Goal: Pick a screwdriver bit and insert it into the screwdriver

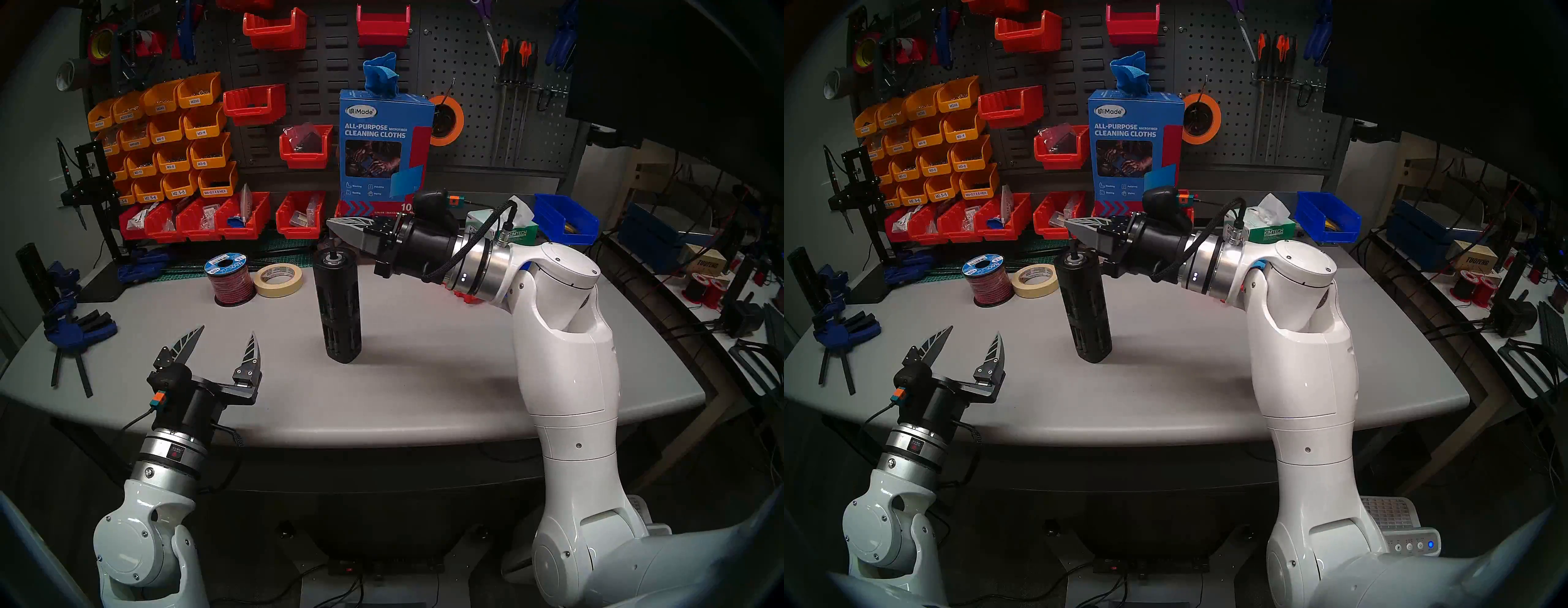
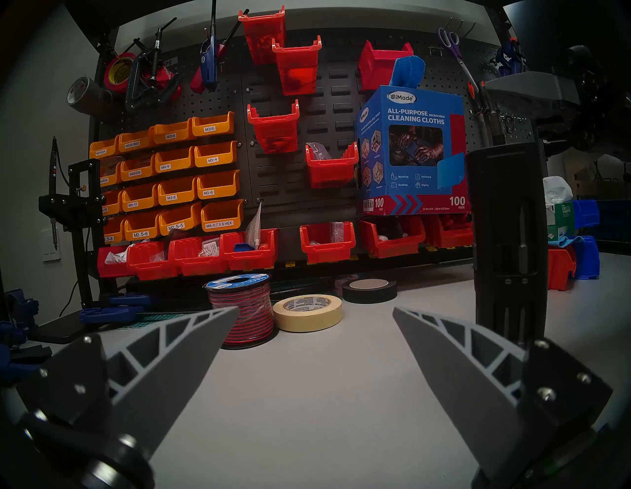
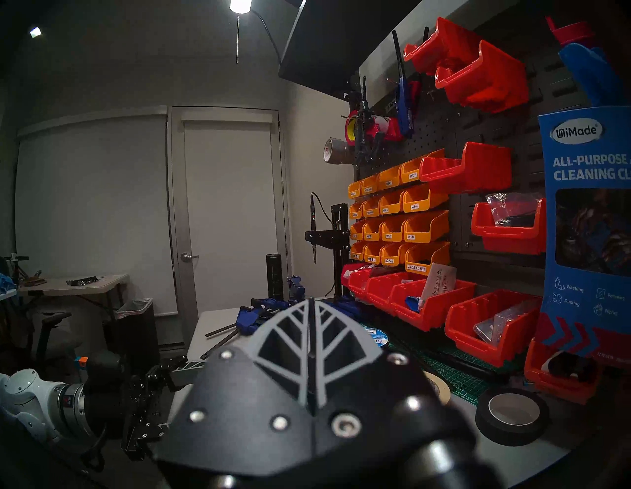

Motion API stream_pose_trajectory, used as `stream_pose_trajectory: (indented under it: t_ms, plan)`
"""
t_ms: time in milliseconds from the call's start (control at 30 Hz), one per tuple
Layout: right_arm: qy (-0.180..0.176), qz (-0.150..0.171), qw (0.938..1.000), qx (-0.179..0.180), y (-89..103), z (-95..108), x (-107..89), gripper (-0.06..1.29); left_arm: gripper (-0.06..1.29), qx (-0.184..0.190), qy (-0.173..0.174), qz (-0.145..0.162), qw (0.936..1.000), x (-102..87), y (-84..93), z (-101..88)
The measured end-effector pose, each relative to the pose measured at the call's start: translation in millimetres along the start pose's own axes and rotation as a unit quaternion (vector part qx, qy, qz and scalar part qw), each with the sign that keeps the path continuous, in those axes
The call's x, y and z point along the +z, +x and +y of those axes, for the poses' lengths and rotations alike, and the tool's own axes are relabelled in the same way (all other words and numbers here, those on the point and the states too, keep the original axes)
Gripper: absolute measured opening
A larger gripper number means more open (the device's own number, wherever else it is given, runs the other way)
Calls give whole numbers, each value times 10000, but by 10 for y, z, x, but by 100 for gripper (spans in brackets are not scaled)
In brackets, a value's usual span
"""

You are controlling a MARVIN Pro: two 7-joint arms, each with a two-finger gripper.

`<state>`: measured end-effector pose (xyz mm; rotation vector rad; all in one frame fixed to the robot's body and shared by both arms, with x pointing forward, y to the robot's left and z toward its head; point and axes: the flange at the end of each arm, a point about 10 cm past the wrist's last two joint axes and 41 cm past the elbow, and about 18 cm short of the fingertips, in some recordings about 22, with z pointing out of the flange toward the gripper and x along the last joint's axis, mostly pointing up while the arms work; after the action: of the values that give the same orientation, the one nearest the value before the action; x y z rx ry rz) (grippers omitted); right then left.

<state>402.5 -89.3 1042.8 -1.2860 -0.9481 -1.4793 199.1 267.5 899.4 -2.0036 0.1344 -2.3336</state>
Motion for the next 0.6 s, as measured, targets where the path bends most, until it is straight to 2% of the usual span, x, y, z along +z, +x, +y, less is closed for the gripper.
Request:
stream_pose_trajectory:
  t_ms: [600]
  plan:
    - [-135,202,9996,-149,19,-77,-36,-4,123,-1,-2,1,10000,1,0,1]
